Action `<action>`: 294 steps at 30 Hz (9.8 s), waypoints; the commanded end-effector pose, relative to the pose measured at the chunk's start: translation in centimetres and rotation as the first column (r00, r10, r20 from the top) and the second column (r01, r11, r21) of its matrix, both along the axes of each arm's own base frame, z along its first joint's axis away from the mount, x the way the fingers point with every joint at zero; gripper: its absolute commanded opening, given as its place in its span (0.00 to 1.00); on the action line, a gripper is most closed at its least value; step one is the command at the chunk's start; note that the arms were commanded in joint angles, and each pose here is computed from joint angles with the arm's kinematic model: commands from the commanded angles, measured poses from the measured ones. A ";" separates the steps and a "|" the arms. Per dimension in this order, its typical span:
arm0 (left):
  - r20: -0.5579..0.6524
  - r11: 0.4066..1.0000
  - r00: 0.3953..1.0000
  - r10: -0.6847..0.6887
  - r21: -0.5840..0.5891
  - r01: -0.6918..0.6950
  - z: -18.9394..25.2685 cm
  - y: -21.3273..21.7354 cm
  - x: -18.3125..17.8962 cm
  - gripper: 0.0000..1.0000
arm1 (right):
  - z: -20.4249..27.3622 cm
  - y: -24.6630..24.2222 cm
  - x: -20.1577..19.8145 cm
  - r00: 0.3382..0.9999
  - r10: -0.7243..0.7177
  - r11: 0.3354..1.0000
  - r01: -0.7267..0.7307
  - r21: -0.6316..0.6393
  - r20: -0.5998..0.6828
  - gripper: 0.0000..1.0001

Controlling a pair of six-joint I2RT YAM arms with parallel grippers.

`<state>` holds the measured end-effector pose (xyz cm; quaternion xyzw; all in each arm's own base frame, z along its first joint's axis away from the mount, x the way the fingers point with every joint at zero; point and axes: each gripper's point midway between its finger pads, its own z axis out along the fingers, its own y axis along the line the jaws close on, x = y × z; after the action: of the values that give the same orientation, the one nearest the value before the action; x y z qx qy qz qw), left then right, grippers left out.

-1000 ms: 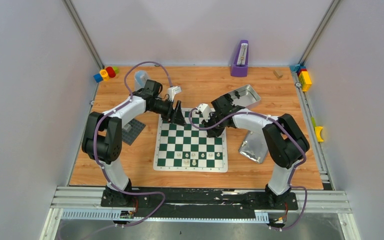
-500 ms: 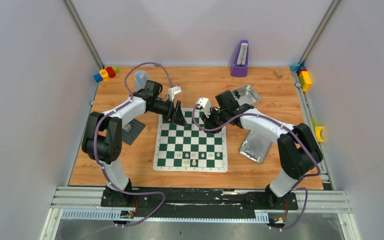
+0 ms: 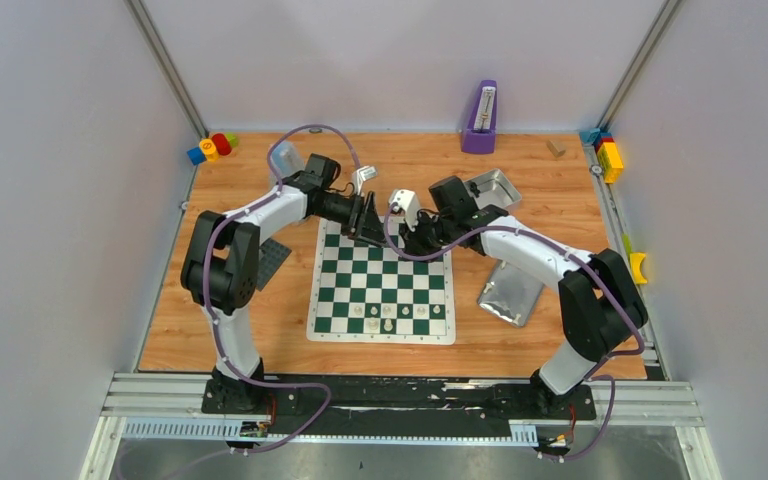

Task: Set up the chess pieces on the board
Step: Pick up the chess piece from the chessboard, then place the chess piece on the chessboard, then pick up the chess piece from the storage box.

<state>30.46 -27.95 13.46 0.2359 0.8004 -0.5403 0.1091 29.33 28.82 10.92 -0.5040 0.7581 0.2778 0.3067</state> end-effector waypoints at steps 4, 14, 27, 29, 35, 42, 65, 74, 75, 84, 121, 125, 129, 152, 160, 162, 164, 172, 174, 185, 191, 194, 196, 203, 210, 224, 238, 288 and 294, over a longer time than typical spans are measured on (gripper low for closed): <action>-0.085 0.997 0.995 -0.046 -0.058 0.041 0.4 -2.4 -0.2 0.66 | 4.2 1.9 1.0 0.997 0.005 0.995 -0.012 0.100 0.078 0.00; -0.146 0.996 0.988 -0.058 -0.078 0.047 -0.2 -3.5 -0.3 0.59 | 4.1 2.0 0.9 0.997 -0.001 0.994 -0.008 0.107 0.078 0.00; -0.193 0.991 0.979 -0.070 -0.122 0.047 -0.1 -3.8 -0.2 0.40 | 3.6 2.1 1.0 0.997 -0.017 0.994 0.010 0.107 0.071 0.00; -0.202 0.990 0.977 -0.073 -0.132 0.047 -0.1 -3.9 -0.2 0.38 | 3.7 2.2 1.0 0.997 -0.018 0.994 0.010 0.107 0.070 0.00; -0.223 0.989 0.972 -0.080 -0.143 0.049 -0.2 -4.0 -0.6 0.33 | 3.9 2.2 1.4 0.996 -0.038 0.994 0.028 0.108 0.084 0.00; -0.226 0.989 0.971 -0.083 -0.142 0.051 -0.2 -4.0 -0.9 0.32 | 3.9 2.1 1.8 0.994 -0.057 0.994 0.047 0.102 0.090 0.00; -0.229 0.990 0.970 -0.082 -0.132 0.052 -0.4 -3.8 -1.3 0.35 | 3.4 1.7 2.8 0.989 -0.103 0.993 0.095 0.074 0.105 0.00; -0.220 0.989 0.972 -0.084 -0.135 0.055 -0.1 -3.7 -1.4 0.19 | 3.6 1.6 3.2 0.986 -0.118 0.991 0.110 0.072 0.117 0.16; -0.216 0.989 0.973 -0.083 -0.136 0.054 0.0 -3.7 -1.4 0.17 | 3.8 1.6 3.1 0.986 -0.116 0.991 0.108 0.075 0.120 0.21; -0.164 0.982 0.981 -0.098 -0.174 0.069 2.0 -3.4 -1.5 0.00 | 6.7 0.6 1.7 0.989 -0.067 0.988 0.046 0.149 0.135 0.37; -0.028 0.802 0.999 0.030 -0.596 -0.041 20.6 0.2 -2.2 0.00 | 23.2 1.2 -1.0 0.977 0.190 0.809 -0.211 0.549 0.095 0.41; -0.025 0.804 0.999 0.031 -0.593 -0.040 20.6 0.2 -2.4 0.00 | 23.6 1.8 -1.0 0.973 0.209 0.801 -0.228 0.553 0.098 0.41; -0.024 0.804 0.999 0.032 -0.594 -0.039 20.6 0.2 -2.4 0.00 | 23.6 2.4 -1.5 0.969 0.228 0.798 -0.243 0.552 0.097 0.39; -0.029 0.809 0.999 0.030 -0.586 -0.042 19.9 0.0 -2.3 0.00 | 23.4 3.2 -0.8 0.971 0.219 0.807 -0.237 0.540 0.099 0.24; -0.031 0.814 0.999 0.028 -0.579 -0.041 19.6 -0.1 -2.3 0.00 | 23.5 3.3 -1.0 0.969 0.227 0.805 -0.245 0.540 0.101 0.10; -0.032 0.816 0.999 0.028 -0.577 -0.041 19.5 -0.2 -2.3 0.00 | 23.5 3.2 -1.0 0.968 0.228 0.805 -0.247 0.540 0.103 0.05; -0.033 0.818 0.999 0.029 -0.574 -0.042 19.3 -0.2 -2.3 0.00 | 23.4 3.2 -1.2 0.967 0.231 0.804 -0.249 0.540 0.102 0.00; -0.011 0.824 1.000 0.028 -0.565 -0.030 19.3 -0.2 -2.3 0.27 | 23.2 2.7 -2.0 0.965 0.235 0.805 -0.260 0.533 0.116 0.00; -0.013 0.828 0.999 0.030 -0.560 -0.032 19.1 -0.2 -2.2 0.34 | 23.1 2.5 -2.3 0.965 0.236 0.806 -0.262 0.531 0.118 0.00; 0.058 0.833 0.995 0.079 -0.552 -0.033 19.1 0.9 -0.9 0.59 | 20.1 0.5 -4.4 0.968 0.217 0.851 -0.253 0.461 0.129 0.00; 0.088 0.878 0.985 0.152 -0.469 -0.094 17.5 2.9 0.2 0.62 | 13.3 -1.4 -5.4 0.979 0.171 0.947 -0.194 0.256 0.109 0.00; 0.248 0.919 0.947 0.202 -0.382 -0.096 16.6 4.2 0.9 0.66 | 9.4 -2.1 -6.5 0.974 0.189 0.975 -0.201 0.092 0.128 0.00; 0.334 0.959 0.916 0.222 -0.246 -0.143 15.0 5.3 1.4 0.71 | 7.2 -2.4 -7.2 0.971 0.207 0.978 -0.208 0.000 0.117 0.00; 0.476 0.948 0.841 0.258 0.045 -0.316 12.9 9.8 0.5 0.82 | 2.5 -2.6 -9.5 0.947 0.314 0.921 -0.285 -0.267 0.074 0.00; 0.629 0.880 0.740 0.237 0.184 -0.438 13.3 13.6 -0.7 0.96 | -2.6 -2.9 -11.7 0.914 0.405 0.795 -0.354 -0.493 -0.004 0.00; 0.711 0.832 0.673 0.203 0.237 -0.501 13.3 15.9 -2.5 1.00 | -6.2 -4.5 -12.8 0.889 0.442 0.641 -0.405 -0.652 -0.119 0.00; 0.711 0.838 0.674 0.202 0.230 -0.494 13.1 15.7 -2.6 1.00 | -6.3 -3.5 -12.4 0.886 0.447 0.634 -0.409 -0.657 -0.120 0.00; 0.724 0.853 0.660 0.201 0.201 -0.481 13.4 15.4 -3.1 1.00 | 2.1 -24.0 1.5 0.813 -0.583 0.792 0.565 -0.232 -0.010 0.41; 0.727 0.869 0.659 0.192 0.187 -0.459 13.4 15.0 -3.6 1.00 | -1.3 -29.4 1.6 0.740 -0.672 0.702 0.639 -0.316 0.004 0.39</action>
<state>27.12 -12.55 25.64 0.2702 0.8340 -0.2221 0.4267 29.79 0.84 10.75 -0.2265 0.9363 0.0829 0.2554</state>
